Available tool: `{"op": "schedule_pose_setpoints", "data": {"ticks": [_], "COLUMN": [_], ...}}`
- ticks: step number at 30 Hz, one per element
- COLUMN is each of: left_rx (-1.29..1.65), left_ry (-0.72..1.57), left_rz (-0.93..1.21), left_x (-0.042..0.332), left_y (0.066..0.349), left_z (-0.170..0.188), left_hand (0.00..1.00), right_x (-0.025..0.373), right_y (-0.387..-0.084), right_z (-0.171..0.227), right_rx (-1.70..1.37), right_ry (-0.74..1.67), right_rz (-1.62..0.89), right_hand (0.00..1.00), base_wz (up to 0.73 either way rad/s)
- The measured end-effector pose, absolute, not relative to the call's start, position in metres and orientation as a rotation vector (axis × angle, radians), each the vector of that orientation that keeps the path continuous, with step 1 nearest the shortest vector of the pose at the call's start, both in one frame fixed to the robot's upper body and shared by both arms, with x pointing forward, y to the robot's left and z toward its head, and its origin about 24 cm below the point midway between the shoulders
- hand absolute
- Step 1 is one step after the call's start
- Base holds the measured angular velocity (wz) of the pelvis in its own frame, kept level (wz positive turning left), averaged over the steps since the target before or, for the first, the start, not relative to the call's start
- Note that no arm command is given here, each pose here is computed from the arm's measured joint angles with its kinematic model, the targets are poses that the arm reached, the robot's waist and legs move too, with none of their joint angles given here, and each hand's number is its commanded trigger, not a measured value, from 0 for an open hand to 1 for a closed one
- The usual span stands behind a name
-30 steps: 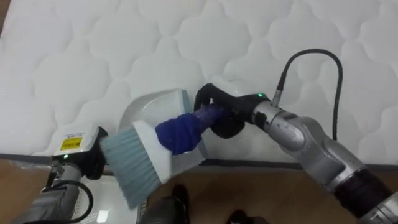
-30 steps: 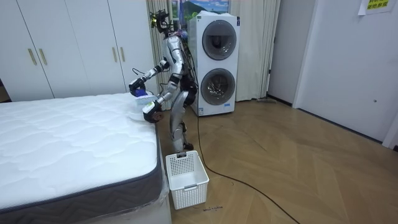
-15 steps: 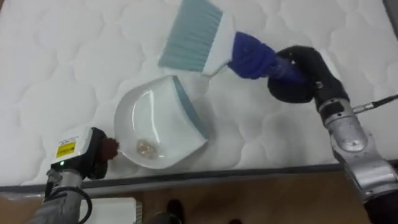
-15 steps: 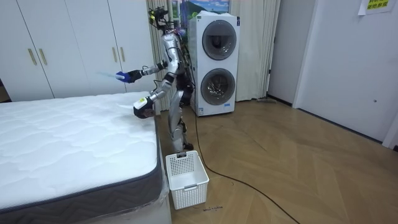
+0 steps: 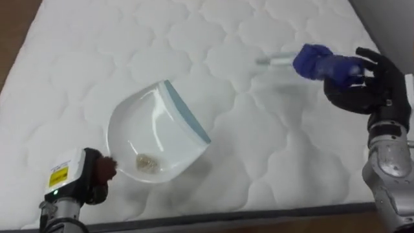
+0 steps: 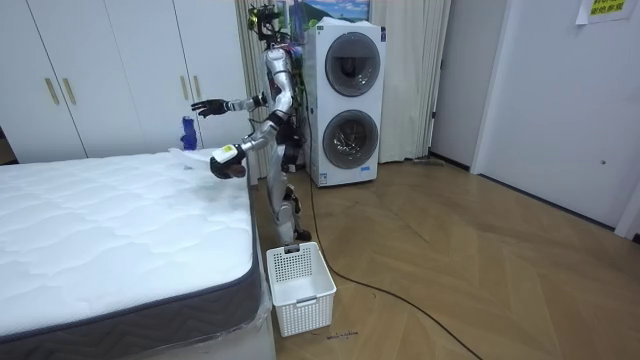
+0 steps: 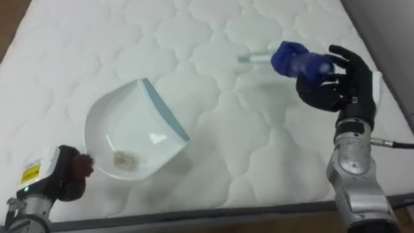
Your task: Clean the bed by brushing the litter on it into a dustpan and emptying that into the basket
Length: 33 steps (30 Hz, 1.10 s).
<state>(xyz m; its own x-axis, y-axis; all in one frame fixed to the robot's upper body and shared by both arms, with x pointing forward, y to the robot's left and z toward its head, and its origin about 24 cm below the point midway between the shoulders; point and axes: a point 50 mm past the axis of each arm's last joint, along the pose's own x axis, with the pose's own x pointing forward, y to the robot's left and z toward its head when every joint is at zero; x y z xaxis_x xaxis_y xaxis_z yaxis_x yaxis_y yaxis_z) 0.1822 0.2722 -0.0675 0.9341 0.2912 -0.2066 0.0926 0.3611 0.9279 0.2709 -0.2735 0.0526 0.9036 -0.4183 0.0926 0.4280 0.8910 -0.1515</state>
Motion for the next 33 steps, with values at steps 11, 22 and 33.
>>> {"op": "schedule_pose_setpoints", "data": {"ticks": [11,22,33], "left_rx": [1.113,1.079,1.037], "left_ry": [0.316,0.304,0.276], "left_rz": [0.183,0.218,0.235], "left_x": [0.180,0.193,0.187], "left_y": [0.261,0.266,0.260], "left_z": [-0.062,-0.053,-0.050], "left_hand": [1.00,1.00,1.00], "right_x": [0.265,0.257,0.252], "right_y": [-0.268,-0.276,-0.282], "right_z": [0.062,0.066,0.072], "right_rx": [-0.156,-0.162,-0.102], "right_ry": [-0.157,-0.191,-0.214], "right_rz": [-0.572,-0.659,-0.689], "right_hand": [0.00,0.00,0.00], "base_wz": [0.36,0.82,0.43]}}
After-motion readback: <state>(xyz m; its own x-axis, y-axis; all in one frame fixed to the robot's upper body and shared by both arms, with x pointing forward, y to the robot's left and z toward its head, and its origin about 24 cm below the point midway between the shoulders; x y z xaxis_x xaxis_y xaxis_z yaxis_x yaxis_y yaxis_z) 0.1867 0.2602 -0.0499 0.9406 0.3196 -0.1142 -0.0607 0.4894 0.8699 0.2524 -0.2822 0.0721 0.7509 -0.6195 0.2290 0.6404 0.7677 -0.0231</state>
